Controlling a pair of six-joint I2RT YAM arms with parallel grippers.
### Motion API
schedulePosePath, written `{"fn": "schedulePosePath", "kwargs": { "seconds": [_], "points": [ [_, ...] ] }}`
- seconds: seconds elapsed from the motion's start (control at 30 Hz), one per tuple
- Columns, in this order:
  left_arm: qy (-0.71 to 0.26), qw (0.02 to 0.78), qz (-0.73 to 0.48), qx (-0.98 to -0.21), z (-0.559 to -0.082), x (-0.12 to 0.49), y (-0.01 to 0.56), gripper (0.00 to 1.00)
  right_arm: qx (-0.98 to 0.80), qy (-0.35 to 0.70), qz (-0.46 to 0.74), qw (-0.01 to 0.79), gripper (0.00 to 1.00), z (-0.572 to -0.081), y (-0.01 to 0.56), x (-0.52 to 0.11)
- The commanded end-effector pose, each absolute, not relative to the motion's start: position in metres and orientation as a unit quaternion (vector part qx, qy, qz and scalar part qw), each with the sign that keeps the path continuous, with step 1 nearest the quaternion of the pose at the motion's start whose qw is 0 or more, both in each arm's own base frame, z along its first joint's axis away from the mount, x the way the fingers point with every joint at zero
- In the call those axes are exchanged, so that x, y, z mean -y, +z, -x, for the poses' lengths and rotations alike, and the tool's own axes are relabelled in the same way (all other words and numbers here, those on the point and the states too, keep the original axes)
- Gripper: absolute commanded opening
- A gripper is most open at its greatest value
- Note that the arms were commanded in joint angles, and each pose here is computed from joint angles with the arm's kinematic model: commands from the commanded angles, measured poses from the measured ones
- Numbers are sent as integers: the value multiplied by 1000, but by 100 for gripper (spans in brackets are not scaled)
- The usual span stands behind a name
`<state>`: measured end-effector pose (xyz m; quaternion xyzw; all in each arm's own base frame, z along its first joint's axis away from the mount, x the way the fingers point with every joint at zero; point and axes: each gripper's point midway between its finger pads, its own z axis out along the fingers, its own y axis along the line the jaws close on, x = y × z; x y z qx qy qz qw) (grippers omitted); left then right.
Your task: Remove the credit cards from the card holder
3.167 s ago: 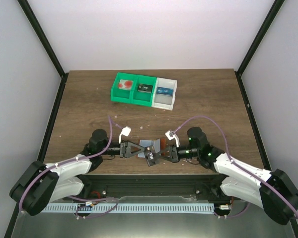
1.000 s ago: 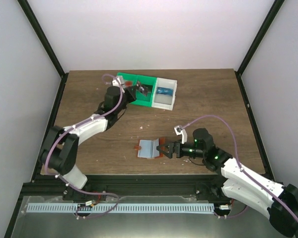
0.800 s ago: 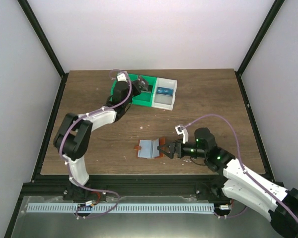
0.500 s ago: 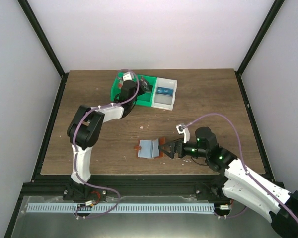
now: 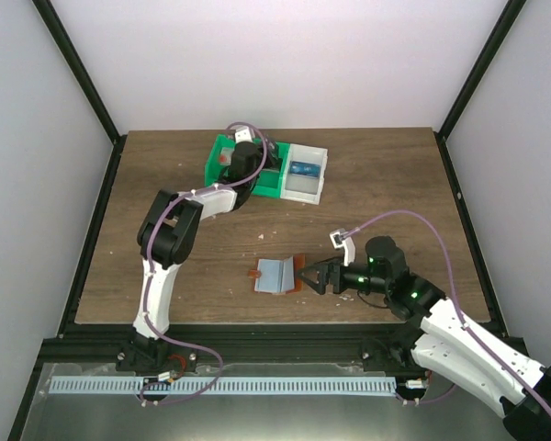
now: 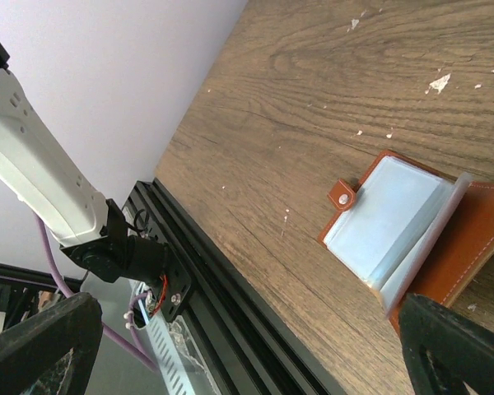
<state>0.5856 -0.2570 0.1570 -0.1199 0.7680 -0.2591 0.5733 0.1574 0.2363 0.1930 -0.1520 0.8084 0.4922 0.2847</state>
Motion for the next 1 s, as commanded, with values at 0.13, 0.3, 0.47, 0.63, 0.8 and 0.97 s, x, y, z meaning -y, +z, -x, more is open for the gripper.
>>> {"fn": "schedulePosePath", "kwargs": {
  "seconds": [0.13, 0.3, 0.47, 0.63, 0.8, 0.97],
  "points": [
    [-233, 581, 104, -773, -594, 256, 144, 0, -795, 498, 147, 314, 100, -158, 220, -231],
    [-221, 579, 95, -779, -597, 257, 135, 0, -794, 498, 142, 318, 100, -158, 221, -229],
    [-220, 575, 90, -783, -601, 260, 128, 0, -796, 494, 143, 320, 100, -159, 220, -228],
    [-218, 568, 85, -789, -602, 263, 118, 0, -796, 492, 145, 322, 100, -160, 221, -229],
    [-223, 565, 67, -792, -602, 269, 118, 8, -795, 492, 144, 326, 100, -161, 222, -229],
    [-221, 562, 45, -796, -602, 273, 119, 18, -793, 495, 142, 325, 100, -162, 224, -230]
  ]
}}
